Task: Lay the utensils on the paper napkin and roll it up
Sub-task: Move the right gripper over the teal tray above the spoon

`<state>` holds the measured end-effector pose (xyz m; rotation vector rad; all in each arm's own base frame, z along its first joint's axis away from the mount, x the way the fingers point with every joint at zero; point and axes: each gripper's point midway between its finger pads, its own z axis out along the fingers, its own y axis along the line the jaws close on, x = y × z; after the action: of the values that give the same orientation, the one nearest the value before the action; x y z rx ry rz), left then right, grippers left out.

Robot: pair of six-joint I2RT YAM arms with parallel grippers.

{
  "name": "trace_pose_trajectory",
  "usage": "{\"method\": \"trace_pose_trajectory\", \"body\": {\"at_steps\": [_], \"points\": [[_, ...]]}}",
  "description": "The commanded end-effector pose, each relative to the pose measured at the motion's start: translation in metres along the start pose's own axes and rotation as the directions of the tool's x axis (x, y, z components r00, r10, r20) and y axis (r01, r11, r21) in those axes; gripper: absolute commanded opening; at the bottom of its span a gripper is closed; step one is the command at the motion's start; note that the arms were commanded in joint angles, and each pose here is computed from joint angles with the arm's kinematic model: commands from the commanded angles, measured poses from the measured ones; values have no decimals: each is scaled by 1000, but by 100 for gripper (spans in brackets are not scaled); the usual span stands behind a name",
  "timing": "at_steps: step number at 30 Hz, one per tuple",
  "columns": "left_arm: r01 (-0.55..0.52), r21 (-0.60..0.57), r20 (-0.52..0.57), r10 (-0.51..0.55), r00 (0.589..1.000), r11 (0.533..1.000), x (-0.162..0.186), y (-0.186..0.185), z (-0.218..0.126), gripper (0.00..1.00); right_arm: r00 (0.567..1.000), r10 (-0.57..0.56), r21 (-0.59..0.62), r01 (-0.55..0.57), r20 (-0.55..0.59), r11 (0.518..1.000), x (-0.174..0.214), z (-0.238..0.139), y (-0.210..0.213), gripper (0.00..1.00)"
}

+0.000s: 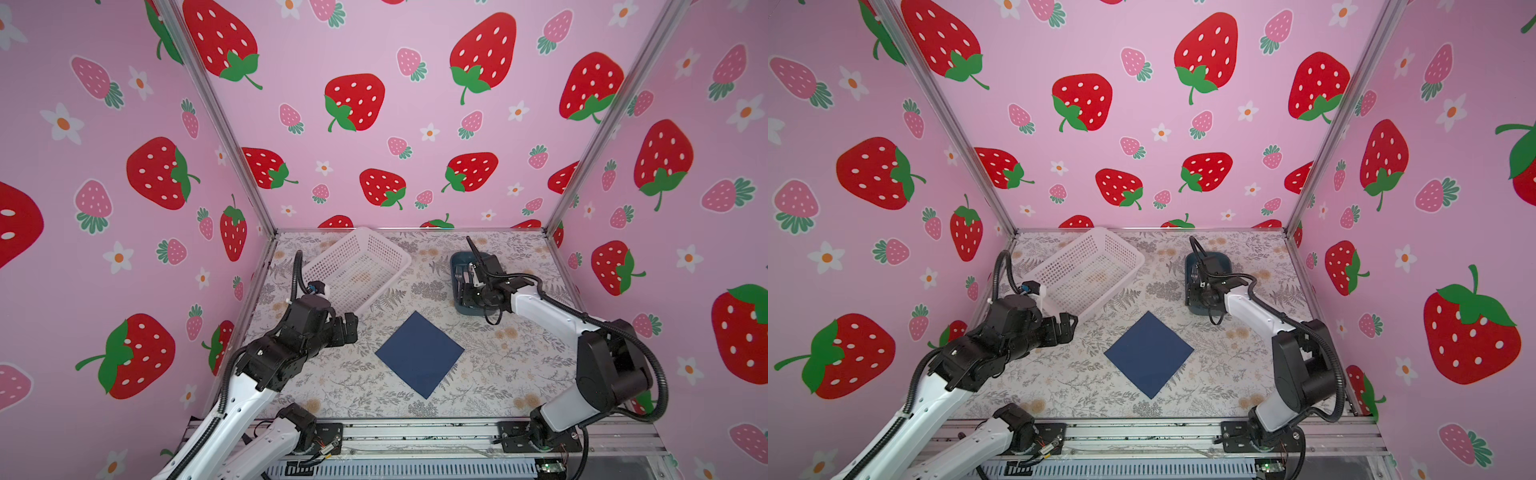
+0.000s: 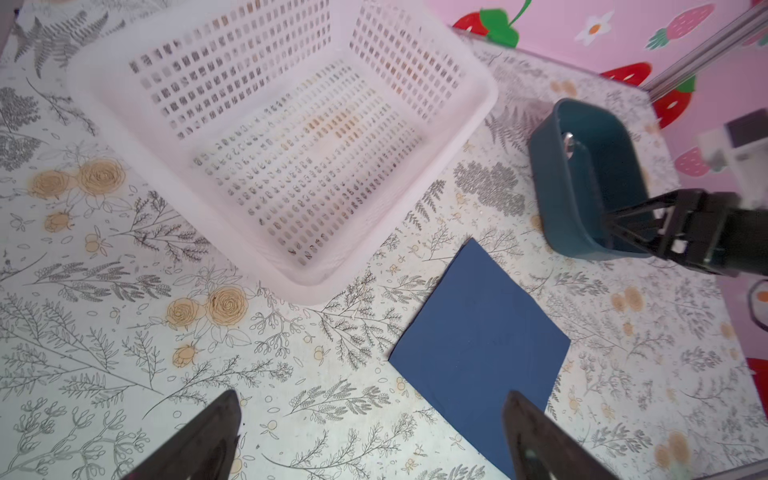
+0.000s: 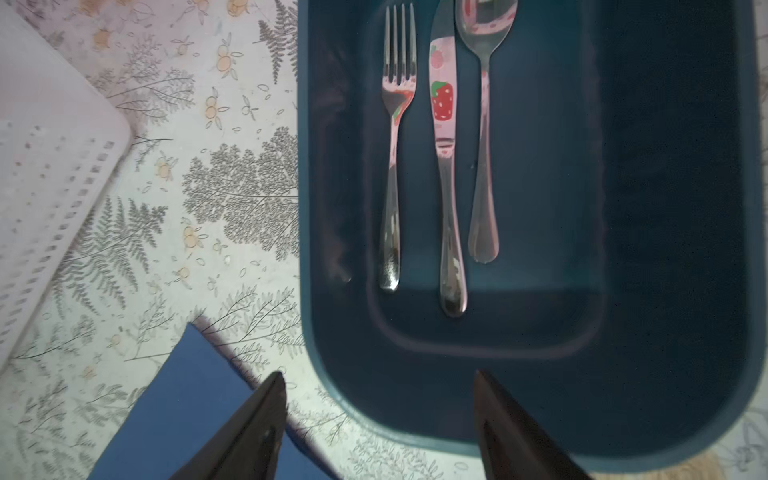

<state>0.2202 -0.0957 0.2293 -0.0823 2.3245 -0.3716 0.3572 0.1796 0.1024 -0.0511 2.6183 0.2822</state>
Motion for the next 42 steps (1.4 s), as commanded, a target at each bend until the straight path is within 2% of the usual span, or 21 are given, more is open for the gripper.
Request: {"method": "trace_pose_trajectory", "body": {"at_steps": [1,6,10,14,16,21,27,31,36,39,42], "points": [[-1,25,46,0,999,1000,7,4,-1,99,993,-106,35,107,-44,994,-7,6,-11,72],[12,27,60,-14,998,1000,7,5,2,99,984,-103,95,117,-146,989,2,24,-30,71],[-1,12,10,1,1000,1000,1,-1,2,99,975,-101,143,131,-199,981,14,22,-42,70],[-85,45,-60,88,994,995,6,-12,15,99,975,-107,142,136,-195,980,29,17,-48,70],[-110,26,-95,112,989,994,11,-9,19,99,976,-84,165,119,-202,979,41,13,-56,70],[-77,59,-130,84,988,995,22,-12,20,99,978,-14,188,54,-206,981,67,-7,-67,70],[-9,111,-104,21,994,994,26,-18,19,98,981,41,146,-13,-189,989,87,-29,-66,70],[-1,117,-107,14,994,993,27,-18,15,98,990,20,137,0,-140,991,76,-36,-65,68],[-4,98,-108,15,994,995,25,-16,16,98,989,-25,126,43,-143,991,45,-20,-61,53],[16,80,-108,-7,994,997,22,-15,19,98,982,-38,137,65,-187,988,27,-5,-66,40],[38,71,-123,-29,992,997,19,-18,23,97,975,-49,143,82,-219,986,10,9,-73,35]]}}
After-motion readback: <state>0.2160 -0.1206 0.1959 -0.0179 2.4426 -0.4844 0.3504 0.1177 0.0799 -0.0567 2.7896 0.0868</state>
